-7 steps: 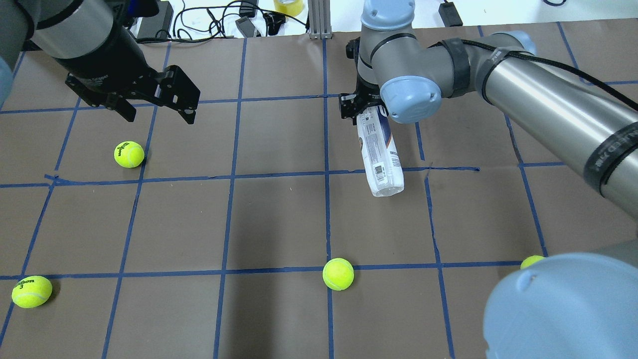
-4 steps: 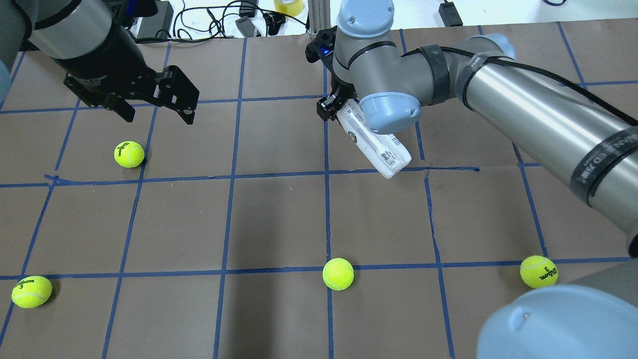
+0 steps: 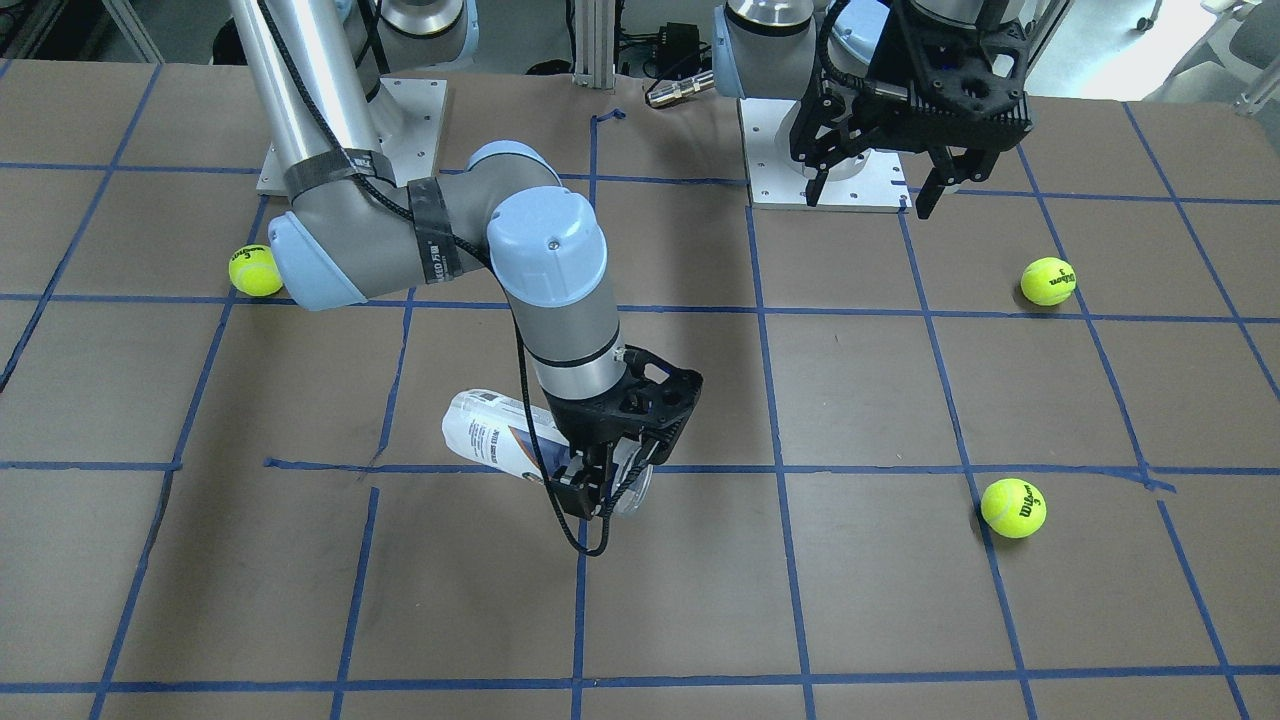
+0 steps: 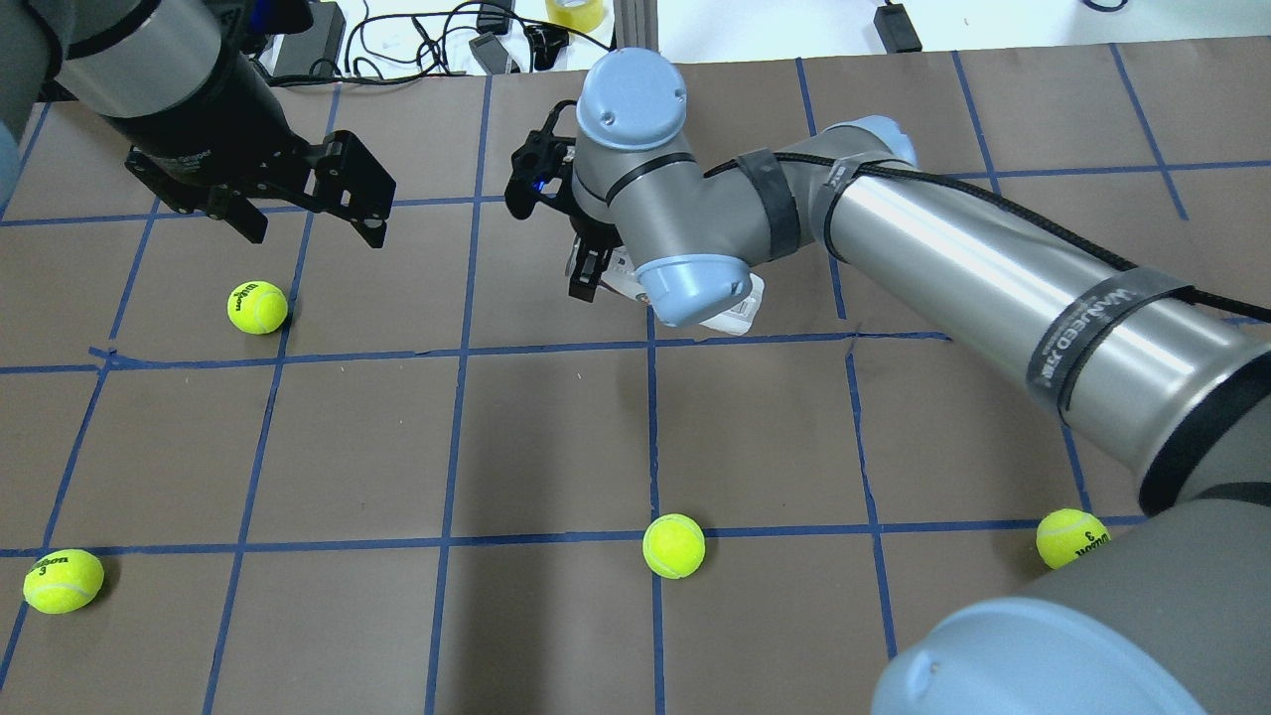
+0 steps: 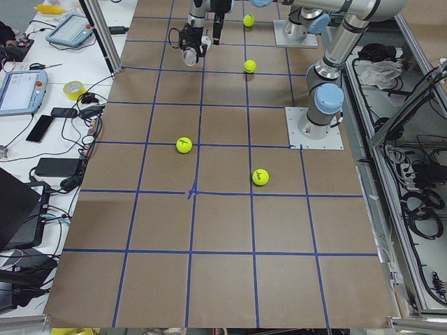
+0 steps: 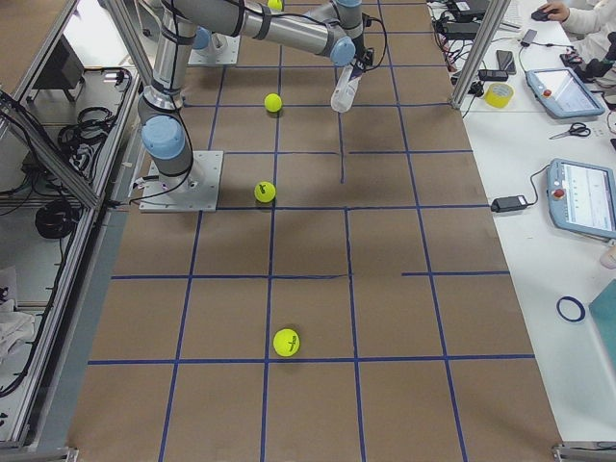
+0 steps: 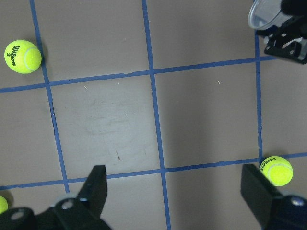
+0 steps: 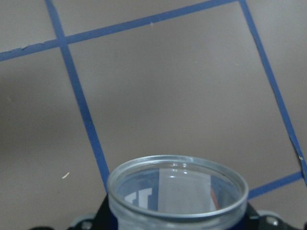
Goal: Lift up tennis ball bucket
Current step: 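Lower the can and lay it on its side on the table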
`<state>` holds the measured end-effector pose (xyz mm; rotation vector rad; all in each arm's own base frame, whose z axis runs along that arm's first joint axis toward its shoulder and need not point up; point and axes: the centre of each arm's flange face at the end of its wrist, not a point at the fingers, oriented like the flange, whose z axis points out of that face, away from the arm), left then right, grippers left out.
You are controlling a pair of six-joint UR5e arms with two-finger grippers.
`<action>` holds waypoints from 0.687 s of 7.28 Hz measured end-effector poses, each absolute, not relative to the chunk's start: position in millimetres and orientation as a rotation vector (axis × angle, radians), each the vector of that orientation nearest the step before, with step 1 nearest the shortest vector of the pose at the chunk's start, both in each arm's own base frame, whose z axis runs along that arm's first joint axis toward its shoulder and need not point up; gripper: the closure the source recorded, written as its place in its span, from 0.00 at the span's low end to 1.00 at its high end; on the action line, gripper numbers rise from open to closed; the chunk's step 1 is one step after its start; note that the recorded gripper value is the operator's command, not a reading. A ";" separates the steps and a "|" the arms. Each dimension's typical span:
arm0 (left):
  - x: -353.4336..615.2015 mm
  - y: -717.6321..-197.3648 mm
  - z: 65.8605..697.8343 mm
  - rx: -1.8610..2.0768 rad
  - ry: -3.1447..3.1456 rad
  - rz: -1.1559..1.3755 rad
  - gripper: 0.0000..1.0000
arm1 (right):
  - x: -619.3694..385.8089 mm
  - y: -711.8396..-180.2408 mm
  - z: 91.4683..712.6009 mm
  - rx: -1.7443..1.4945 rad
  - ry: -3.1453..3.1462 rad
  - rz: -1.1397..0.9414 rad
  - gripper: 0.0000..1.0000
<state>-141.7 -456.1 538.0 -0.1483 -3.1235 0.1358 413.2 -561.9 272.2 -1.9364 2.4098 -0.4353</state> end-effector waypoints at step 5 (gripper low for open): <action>-141.5 -456.1 538.0 -0.147 -3.125 0.136 0.00 | 433.8 -551.8 233.5 -2.281 2.129 -0.399 0.20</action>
